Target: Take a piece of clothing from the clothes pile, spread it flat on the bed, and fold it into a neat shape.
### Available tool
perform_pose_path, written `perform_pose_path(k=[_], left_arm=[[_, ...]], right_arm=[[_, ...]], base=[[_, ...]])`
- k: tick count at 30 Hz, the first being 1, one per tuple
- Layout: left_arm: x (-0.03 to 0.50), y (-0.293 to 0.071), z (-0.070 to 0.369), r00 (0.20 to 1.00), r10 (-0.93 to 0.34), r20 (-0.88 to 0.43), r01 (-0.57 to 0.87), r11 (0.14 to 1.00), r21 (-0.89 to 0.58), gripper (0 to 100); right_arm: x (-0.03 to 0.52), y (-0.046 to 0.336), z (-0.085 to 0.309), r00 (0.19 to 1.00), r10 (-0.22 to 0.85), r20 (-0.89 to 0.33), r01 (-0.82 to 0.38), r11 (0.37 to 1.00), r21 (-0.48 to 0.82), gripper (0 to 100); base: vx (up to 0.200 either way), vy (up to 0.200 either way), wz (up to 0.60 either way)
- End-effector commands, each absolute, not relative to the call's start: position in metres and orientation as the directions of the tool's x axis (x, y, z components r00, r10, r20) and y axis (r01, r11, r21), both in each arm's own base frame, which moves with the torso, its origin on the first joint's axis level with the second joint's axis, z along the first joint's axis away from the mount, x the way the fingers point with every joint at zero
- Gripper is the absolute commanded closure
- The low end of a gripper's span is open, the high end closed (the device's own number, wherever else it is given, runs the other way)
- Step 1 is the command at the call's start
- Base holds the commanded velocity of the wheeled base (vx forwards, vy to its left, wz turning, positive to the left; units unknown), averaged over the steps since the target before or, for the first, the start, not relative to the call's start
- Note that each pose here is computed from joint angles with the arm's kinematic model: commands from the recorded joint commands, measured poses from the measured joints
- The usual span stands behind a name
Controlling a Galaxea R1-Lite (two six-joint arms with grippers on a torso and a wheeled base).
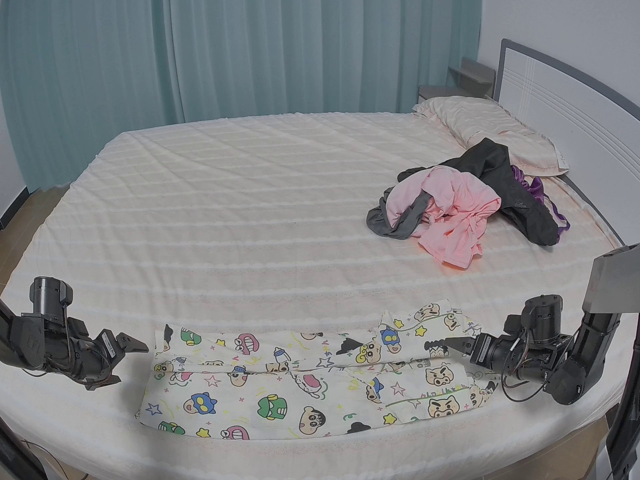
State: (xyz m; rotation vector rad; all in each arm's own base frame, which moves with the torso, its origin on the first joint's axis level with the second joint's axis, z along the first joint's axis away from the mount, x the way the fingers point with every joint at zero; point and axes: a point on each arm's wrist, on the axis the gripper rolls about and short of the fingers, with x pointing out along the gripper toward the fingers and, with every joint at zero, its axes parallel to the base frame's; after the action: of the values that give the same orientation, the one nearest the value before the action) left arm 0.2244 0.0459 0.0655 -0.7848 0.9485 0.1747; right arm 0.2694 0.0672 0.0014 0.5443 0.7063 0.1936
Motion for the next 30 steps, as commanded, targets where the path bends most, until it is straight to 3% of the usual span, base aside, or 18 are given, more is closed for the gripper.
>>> perform_pose_path(k=[1,6,16,20,30], left_arm=[[0.225,0.043,0.069,0.604,-0.198,-0.772,-0.472,0.691,-0.547,0],[0.229,0.039,0.074,0.630,-0.250,-0.735,-0.464,0.637,-0.615,0],[0.229,0.034,0.072,0.633,-0.285,-0.720,-0.473,0.593,-0.651,0],[0.229,0.034,0.070,0.627,-0.288,-0.724,-0.477,0.592,-0.649,0],[0.228,0.034,0.072,0.637,-0.287,-0.716,-0.467,0.595,-0.654,0]], right_arm=[[0.264,0.060,0.027,0.805,0.334,-0.491,-0.013,0.836,0.548,0],[0.277,0.076,0.050,0.835,0.374,-0.403,-0.099,0.824,0.558,0],[0.316,0.148,0.039,0.790,0.449,-0.418,-0.164,0.811,0.562,0],[0.325,0.160,0.005,0.756,0.449,-0.476,-0.098,0.797,0.596,0],[0.327,0.134,-0.010,0.765,0.365,-0.530,0.029,0.804,0.595,0]], base=[[0.000,0.000,0.00],[0.000,0.000,0.00],[0.000,0.000,0.00],[0.000,0.000,0.00],[0.000,0.000,0.00]])
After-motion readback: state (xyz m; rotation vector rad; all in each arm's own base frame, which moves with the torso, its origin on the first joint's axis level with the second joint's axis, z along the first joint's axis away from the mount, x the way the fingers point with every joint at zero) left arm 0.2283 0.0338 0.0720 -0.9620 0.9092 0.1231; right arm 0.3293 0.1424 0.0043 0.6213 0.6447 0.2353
